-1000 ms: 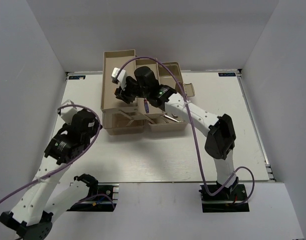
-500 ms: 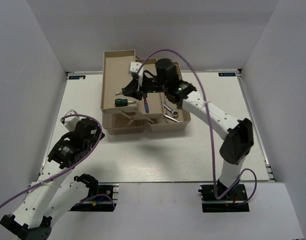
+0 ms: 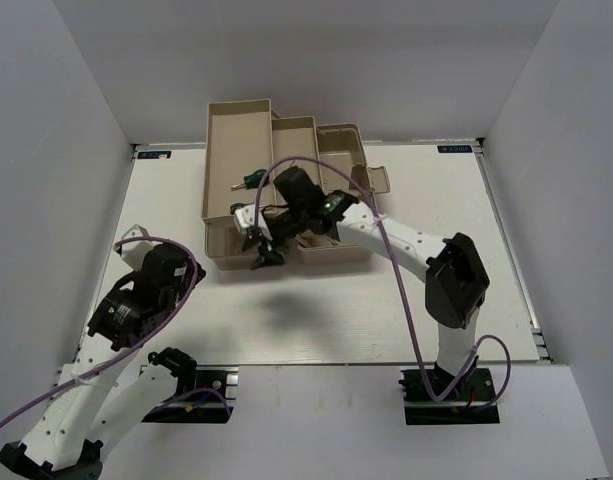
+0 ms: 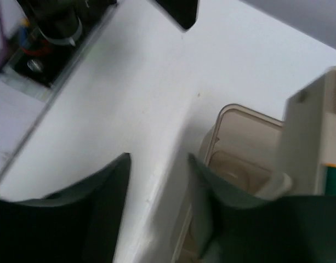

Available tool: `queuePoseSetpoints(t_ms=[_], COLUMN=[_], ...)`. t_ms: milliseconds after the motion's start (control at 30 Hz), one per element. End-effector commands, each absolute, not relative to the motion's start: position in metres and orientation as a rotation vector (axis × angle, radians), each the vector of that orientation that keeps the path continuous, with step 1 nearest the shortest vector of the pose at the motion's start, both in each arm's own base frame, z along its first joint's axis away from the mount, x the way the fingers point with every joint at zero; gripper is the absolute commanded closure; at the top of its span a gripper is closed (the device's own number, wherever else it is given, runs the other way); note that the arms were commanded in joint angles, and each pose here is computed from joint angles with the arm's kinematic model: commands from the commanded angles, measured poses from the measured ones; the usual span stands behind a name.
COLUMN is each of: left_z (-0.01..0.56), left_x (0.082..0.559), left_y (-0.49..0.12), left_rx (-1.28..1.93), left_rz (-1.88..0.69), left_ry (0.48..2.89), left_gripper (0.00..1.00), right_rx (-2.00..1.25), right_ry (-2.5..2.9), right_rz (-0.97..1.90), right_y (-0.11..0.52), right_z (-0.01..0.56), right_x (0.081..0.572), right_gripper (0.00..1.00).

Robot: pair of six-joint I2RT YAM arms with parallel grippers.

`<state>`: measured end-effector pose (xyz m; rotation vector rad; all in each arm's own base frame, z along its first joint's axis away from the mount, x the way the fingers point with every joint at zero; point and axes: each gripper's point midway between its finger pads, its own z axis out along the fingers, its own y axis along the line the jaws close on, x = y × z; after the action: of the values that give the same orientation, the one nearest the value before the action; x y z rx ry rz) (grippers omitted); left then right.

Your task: Sort the tools into containers

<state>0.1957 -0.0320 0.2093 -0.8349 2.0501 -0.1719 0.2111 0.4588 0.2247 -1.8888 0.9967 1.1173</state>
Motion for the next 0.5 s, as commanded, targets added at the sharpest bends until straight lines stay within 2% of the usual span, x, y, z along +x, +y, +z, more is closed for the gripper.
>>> queuePoseSetpoints(t_ms=[0, 100, 467], left_z=[0.206, 0.203, 0.187], left_x=[0.191, 0.189, 0.178], left_y=[-0.025, -0.022, -0.019], left_rx=[-0.913, -0.915, -0.953], left_rz=[-0.158, -0.141, -0.139], left_ry=[2.024, 2.026, 2.043], left_gripper=[0.33, 0.33, 0.33], right_rx=[-1.895, -1.904, -1.842], right_ry=[0.999, 1.045, 1.065], right_rz=[0.894, 0.741, 0.383], right_y=[0.476, 0.483, 0.511], right_z=[0.199, 0.176, 0.127], right_x=[0.222, 0.238, 0.272], right_gripper=[0.40, 0.30, 0.30])
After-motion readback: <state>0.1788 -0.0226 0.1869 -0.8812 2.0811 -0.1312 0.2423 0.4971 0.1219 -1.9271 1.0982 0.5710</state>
